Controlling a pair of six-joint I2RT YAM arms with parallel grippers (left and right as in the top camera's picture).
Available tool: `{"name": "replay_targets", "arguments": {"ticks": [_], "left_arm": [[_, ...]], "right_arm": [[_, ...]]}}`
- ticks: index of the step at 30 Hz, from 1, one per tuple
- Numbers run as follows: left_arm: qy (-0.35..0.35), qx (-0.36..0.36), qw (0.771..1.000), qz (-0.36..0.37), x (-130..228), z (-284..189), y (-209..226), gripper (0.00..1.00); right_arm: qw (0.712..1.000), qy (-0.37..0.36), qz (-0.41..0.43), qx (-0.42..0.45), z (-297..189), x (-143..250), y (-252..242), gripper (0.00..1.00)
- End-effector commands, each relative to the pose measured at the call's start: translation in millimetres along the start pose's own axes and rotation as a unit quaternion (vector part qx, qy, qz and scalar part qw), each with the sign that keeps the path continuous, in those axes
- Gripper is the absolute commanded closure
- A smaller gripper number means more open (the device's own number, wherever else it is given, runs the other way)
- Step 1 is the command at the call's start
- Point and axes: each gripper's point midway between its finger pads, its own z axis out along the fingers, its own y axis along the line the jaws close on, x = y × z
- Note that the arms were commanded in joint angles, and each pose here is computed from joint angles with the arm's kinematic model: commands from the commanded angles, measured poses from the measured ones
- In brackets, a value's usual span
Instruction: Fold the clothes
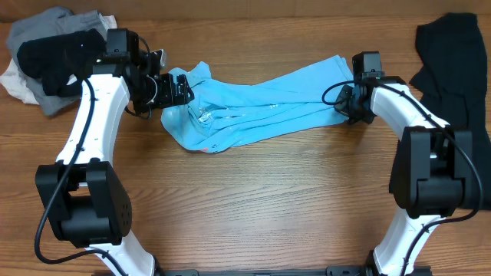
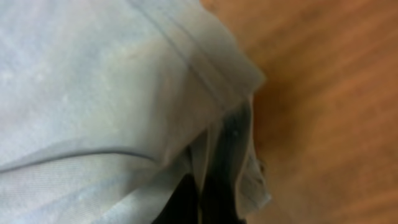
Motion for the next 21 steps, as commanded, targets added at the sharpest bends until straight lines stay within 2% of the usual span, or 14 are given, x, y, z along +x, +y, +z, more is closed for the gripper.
{"name": "replay_targets", "arguments": {"ticks": [1,6,10,15,18,21], "left_arm": [[0.003,0.000,1.000,0.012,5.4,-5.8,-5.6,0.10],[0.039,-0.001,0.999,0.001,22.6,-3.3,-6.2,0.13],[0.078,0.001,0.997,0.006,44.5,9.7,-12.3,0.20],[0.106,-0.003,0.994,-0.005,67.9,32.5,-17.2,0.20],[0.102,-0.027,0.994,-0.042,74.0,45.7,-7.0,0.25],[0.086,-0.081,0.990,-0.078,74.4,52.0,14.6,0.31]], "right_arm": [[0.999,-0.038,0.039,0.002,-30.6,-19.8,-1.3,0.96],[0.998,-0.032,0.061,0.010,-31.1,-16.3,-4.8,0.96],[0.996,-0.032,0.077,0.006,-32.7,-16.6,-3.6,0.96],[0.997,-0.030,0.076,0.007,-33.5,-15.2,-4.3,0.96],[0.997,-0.027,0.076,0.009,-33.4,-13.8,-5.1,0.96],[0.997,-0.027,0.076,0.009,-33.4,-13.8,-5.1,0.96]]}}
